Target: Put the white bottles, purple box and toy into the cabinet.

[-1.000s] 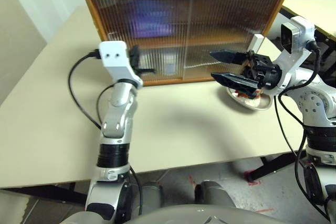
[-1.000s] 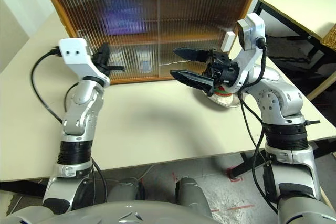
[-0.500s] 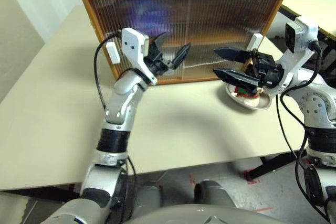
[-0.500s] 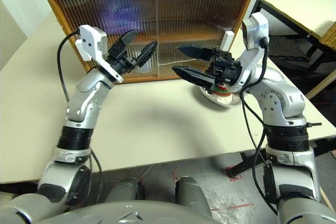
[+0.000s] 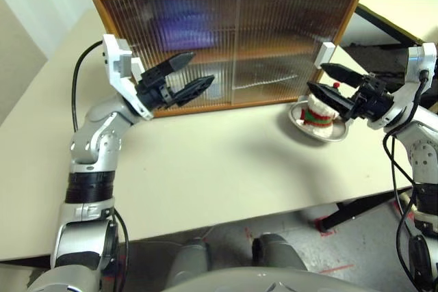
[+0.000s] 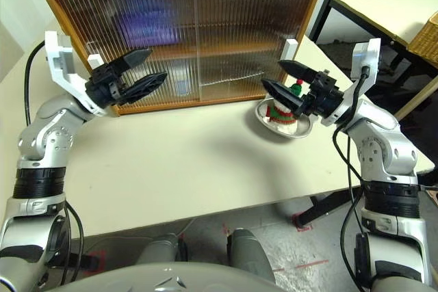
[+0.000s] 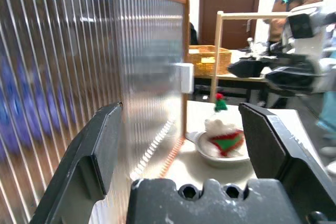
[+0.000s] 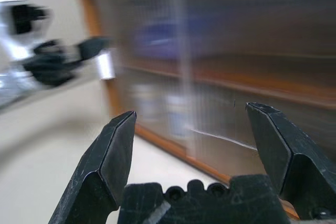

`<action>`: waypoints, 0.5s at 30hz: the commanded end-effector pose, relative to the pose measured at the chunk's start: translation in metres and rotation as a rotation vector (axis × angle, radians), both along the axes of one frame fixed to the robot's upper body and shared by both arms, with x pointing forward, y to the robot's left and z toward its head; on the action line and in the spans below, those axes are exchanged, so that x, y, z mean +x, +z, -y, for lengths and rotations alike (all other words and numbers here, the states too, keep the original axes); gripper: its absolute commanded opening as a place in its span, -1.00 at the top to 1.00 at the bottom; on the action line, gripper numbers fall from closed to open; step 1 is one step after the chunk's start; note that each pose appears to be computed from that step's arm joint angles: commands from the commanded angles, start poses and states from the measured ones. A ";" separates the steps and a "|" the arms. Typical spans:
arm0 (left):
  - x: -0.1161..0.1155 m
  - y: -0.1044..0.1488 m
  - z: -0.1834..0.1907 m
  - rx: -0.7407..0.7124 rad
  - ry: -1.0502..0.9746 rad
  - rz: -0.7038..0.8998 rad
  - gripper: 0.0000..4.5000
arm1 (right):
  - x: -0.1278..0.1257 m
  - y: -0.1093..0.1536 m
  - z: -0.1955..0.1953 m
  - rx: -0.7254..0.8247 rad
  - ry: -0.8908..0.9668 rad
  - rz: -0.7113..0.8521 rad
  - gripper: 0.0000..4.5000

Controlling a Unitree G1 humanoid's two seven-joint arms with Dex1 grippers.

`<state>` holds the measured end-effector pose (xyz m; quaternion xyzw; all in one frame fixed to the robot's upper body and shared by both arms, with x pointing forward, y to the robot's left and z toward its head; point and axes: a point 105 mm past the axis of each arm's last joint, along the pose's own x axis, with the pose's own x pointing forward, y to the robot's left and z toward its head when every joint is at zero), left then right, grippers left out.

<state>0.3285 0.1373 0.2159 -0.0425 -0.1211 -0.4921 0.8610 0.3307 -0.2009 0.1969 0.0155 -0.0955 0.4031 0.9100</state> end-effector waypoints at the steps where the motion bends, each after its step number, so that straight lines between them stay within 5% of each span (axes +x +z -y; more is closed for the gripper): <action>1: -0.013 0.005 -0.003 -0.018 -0.021 -0.013 -0.99 | 0.015 -0.004 0.022 -0.053 -0.129 0.004 -1.00; 3: -0.018 0.005 -0.006 -0.028 -0.013 -0.019 -0.99 | 0.029 -0.010 0.035 -0.081 -0.223 -0.028 -1.00; 6: -0.023 0.007 -0.006 -0.041 -0.004 -0.015 -1.00 | 0.047 -0.020 0.049 -0.101 -0.327 -0.108 -0.72; 15: -0.028 0.007 0.000 -0.069 0.003 -0.015 -1.00 | 0.074 -0.024 0.054 -0.180 -0.417 -0.148 0.84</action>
